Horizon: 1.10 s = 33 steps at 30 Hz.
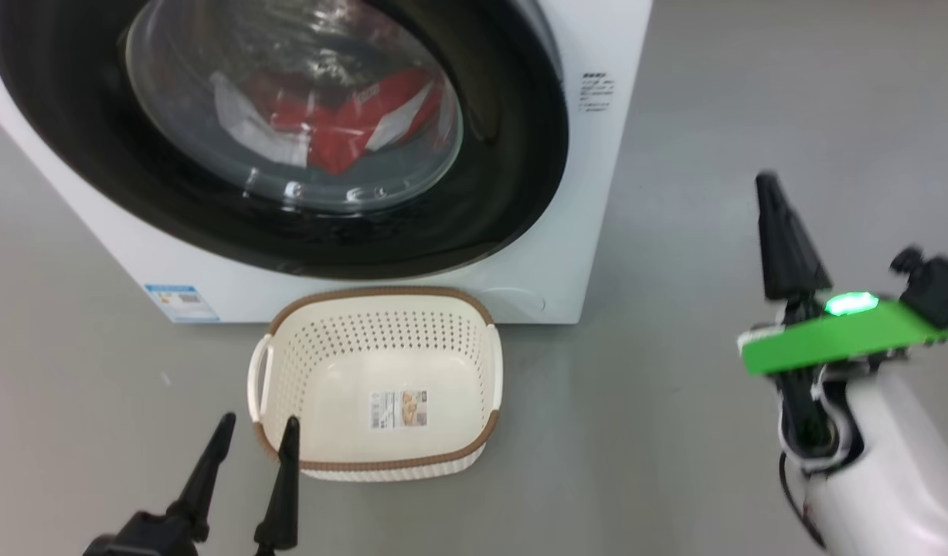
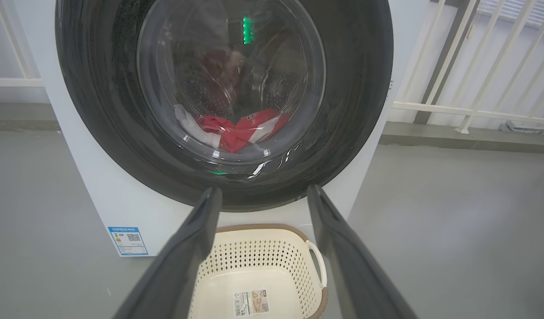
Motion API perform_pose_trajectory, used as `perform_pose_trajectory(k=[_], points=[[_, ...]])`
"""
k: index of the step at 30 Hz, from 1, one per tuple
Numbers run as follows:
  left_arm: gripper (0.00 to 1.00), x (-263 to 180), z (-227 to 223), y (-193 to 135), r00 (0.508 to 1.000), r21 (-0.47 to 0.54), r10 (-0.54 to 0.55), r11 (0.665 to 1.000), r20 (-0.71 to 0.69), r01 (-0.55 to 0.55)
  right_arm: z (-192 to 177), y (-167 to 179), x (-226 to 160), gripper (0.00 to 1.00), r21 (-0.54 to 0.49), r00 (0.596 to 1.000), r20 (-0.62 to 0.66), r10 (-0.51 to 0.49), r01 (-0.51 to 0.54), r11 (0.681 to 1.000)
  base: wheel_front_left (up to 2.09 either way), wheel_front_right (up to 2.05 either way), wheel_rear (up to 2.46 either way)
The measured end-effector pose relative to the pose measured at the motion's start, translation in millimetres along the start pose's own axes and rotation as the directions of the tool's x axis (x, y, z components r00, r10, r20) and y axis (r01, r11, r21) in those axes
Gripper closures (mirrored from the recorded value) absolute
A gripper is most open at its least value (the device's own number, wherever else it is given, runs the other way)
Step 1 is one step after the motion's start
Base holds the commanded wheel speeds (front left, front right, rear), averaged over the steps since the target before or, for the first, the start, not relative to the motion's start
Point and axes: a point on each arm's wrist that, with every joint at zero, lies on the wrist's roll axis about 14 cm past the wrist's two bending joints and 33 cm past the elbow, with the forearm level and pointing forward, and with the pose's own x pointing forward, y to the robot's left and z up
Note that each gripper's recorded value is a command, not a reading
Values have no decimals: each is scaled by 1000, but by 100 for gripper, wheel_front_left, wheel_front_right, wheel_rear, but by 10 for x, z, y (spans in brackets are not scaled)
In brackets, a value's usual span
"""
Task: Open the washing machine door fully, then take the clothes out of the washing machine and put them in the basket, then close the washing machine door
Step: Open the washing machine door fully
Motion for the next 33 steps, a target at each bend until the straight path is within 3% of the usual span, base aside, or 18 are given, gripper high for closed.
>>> perform_pose_trajectory(k=[5,10,21,27,33], points=[[0,83,0,39,1000,-4,11,1000,1,-11,5,135,345,100,43,998,3,60,-60,997,0,0,0],[0,142,-75,70,1000,-7,21,1000,-20,-21,-69,256,705,100,156,994,-22,111,-107,982,0,0,0],[0,290,-182,108,998,-5,27,1000,-48,-27,-298,384,1225,100,422,960,-200,198,-98,901,0,0,0],[0,360,-229,115,998,-2,25,1000,-59,-26,-498,424,1378,100,509,906,-331,266,-66,859,0,0,0],[0,401,-270,162,997,-1,37,999,-70,-37,-789,470,1427,100,585,815,-470,340,-2,811,0,0,0]])
